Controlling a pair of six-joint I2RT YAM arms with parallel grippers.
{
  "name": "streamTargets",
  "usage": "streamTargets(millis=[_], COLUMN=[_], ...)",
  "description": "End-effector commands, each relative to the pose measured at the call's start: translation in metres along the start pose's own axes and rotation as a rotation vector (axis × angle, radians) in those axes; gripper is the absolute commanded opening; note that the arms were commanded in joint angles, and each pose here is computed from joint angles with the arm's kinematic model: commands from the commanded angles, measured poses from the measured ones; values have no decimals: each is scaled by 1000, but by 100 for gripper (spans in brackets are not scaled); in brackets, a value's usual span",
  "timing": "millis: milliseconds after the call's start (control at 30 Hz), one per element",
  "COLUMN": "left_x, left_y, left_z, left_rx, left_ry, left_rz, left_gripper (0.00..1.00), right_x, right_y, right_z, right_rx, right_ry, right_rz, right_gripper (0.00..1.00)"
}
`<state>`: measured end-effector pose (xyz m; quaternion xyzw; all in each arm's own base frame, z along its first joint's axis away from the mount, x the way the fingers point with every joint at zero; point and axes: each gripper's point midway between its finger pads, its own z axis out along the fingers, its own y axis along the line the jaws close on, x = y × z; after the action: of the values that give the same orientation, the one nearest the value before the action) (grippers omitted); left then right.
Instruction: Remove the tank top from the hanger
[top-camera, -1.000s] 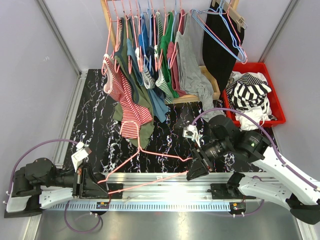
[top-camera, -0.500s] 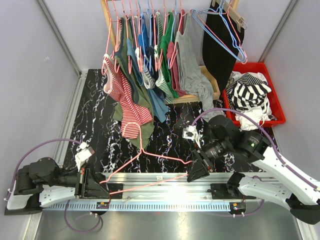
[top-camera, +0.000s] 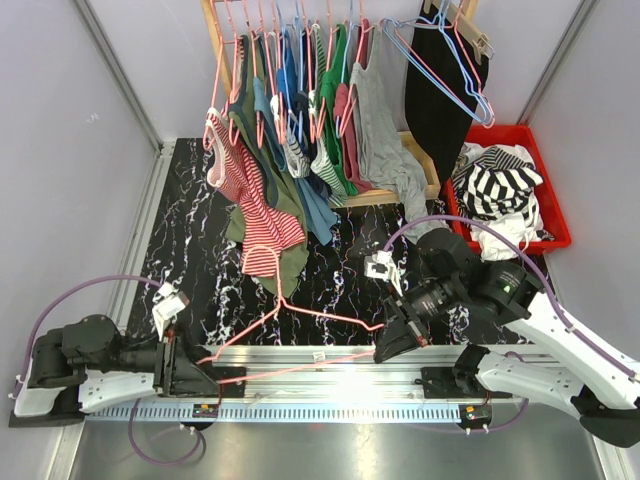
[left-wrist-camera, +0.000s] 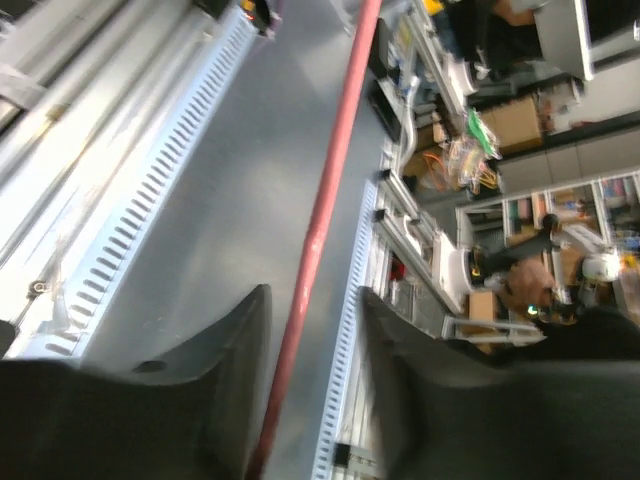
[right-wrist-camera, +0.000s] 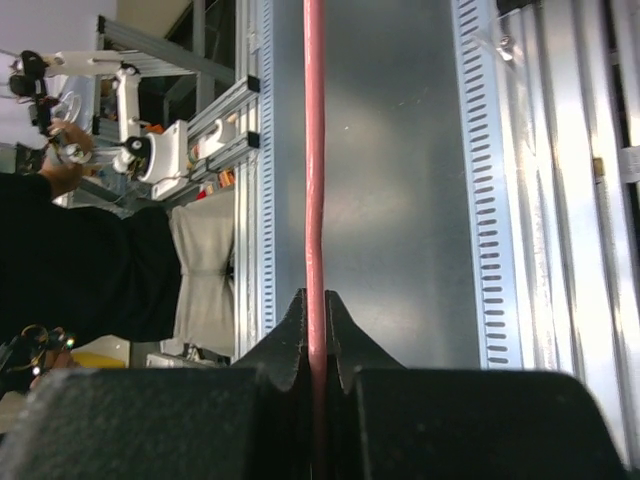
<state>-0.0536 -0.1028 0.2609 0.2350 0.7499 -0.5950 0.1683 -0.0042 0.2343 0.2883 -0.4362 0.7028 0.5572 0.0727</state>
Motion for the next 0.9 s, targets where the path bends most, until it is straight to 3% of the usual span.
streamTargets(millis=[0, 100, 267, 300, 500, 600, 733, 867], left_x=[-22, -42, -68, -71, -78, -83, -82, -84], left_y=[5, 15, 22, 22, 23, 17, 22, 24], left_z=[-25, -42, -62, -61, -13, 6, 28, 42], left_rx=[-7, -83, -153, -160, -257, -237, -275, -279], left_ry=[-183, -302, -453, -460, -342, -320, -263, -249], left_rz=[-4, -12, -10, 3, 81, 124, 155, 178], left_gripper=[75, 99, 99, 99, 99, 99, 99, 99], right_x=[-18, -23, -27, -35, -40, -46, -69, -114], right_y=[-14, -32, -52, -64, -64, -54, -62, -89], right_z=[-7, -16, -56, -78, -193, -227, -240, -235], right_rx=[153, 295, 579, 721, 1168, 1261, 1373, 1513], right_ry=[-71, -120, -277, -362, -768, -895, -936, -879], right_rz=[-64, -50, -14, 5, 61, 53, 49, -5], right_gripper=[0, 0, 0, 0, 0, 0, 0, 0])
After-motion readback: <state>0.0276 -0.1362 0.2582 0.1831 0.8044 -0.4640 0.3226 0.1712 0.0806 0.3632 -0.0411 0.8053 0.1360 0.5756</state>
